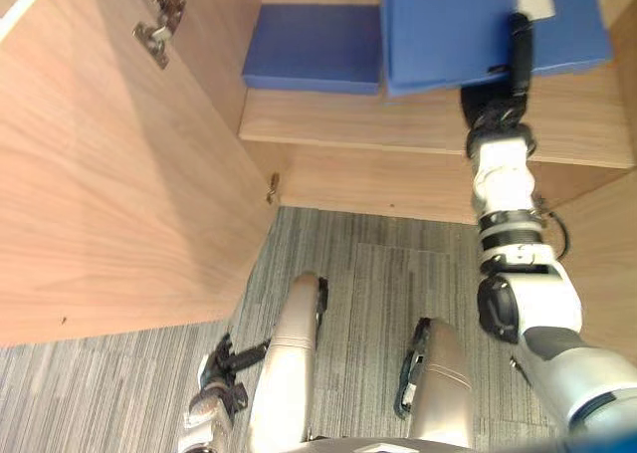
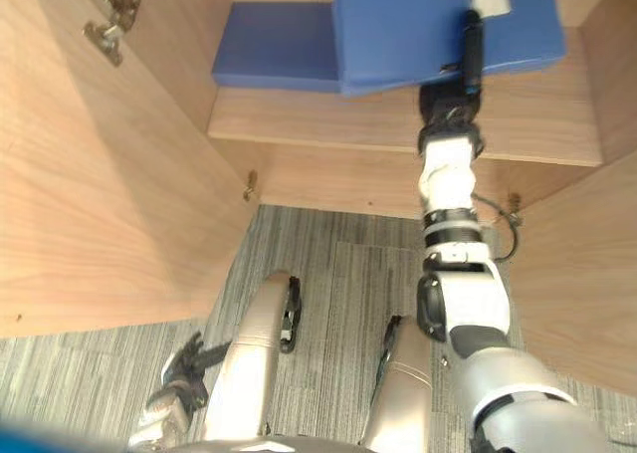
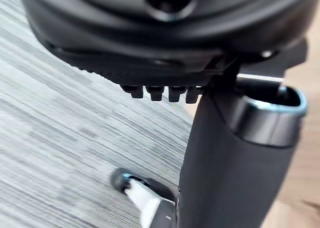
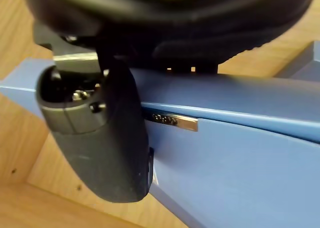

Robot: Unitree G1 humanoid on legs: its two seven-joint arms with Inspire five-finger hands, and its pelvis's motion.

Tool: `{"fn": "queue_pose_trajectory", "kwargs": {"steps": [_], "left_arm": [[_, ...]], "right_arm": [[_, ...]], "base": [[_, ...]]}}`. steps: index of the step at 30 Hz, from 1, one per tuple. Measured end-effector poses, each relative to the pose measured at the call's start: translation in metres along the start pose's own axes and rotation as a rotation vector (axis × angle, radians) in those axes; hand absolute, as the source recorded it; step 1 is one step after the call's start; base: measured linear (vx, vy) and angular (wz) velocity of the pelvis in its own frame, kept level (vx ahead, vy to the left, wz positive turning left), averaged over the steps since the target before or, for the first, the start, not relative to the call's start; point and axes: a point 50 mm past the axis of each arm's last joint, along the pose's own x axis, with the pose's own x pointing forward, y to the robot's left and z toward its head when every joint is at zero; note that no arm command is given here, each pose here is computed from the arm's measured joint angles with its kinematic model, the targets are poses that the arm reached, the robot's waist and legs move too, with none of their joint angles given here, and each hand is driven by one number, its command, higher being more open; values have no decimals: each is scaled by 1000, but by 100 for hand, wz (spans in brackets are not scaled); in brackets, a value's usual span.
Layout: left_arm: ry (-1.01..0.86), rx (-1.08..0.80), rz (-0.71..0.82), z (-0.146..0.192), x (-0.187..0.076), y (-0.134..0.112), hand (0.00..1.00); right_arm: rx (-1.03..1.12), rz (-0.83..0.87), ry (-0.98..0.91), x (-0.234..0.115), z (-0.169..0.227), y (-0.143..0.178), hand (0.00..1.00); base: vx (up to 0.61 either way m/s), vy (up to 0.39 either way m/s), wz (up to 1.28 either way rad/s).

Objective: Walk over to the cabinet, pick up the folder, carry it to the office cabinet, place the folder inside the office cabinet, then close the office cabinet door

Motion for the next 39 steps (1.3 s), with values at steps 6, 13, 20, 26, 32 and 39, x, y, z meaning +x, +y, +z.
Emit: {"fn": "queue_pose_trajectory", "kwargs": {"steps": [6, 13, 20, 26, 32, 39], "left_arm": [[33, 6, 16, -13, -5, 6, 100], [-5, 6, 20, -6, -6, 6, 100], [-23, 35, 0, -6, -10, 3, 100], [-24, 40, -60, -10, -14, -9, 100], [-55, 78, -120, -9, -21, -15, 100], [-83, 105, -179, -2, -28, -18, 100]], "right_arm": [[151, -143, -88, 10, 37, 0, 0], [207, -231, -172, 12, 74, -2, 0], [200, -199, -249, 11, 107, 8, 100], [186, -180, -302, 9, 129, 15, 100], [-117, -200, -324, 8, 138, 20, 100], [-348, -225, -248, 11, 120, 5, 100]], "base": [[-48, -32, 32], [-40, -46, 14], [-38, -40, 2], [-24, -50, 0], [-9, -46, -3], [-5, -55, -4]]}}
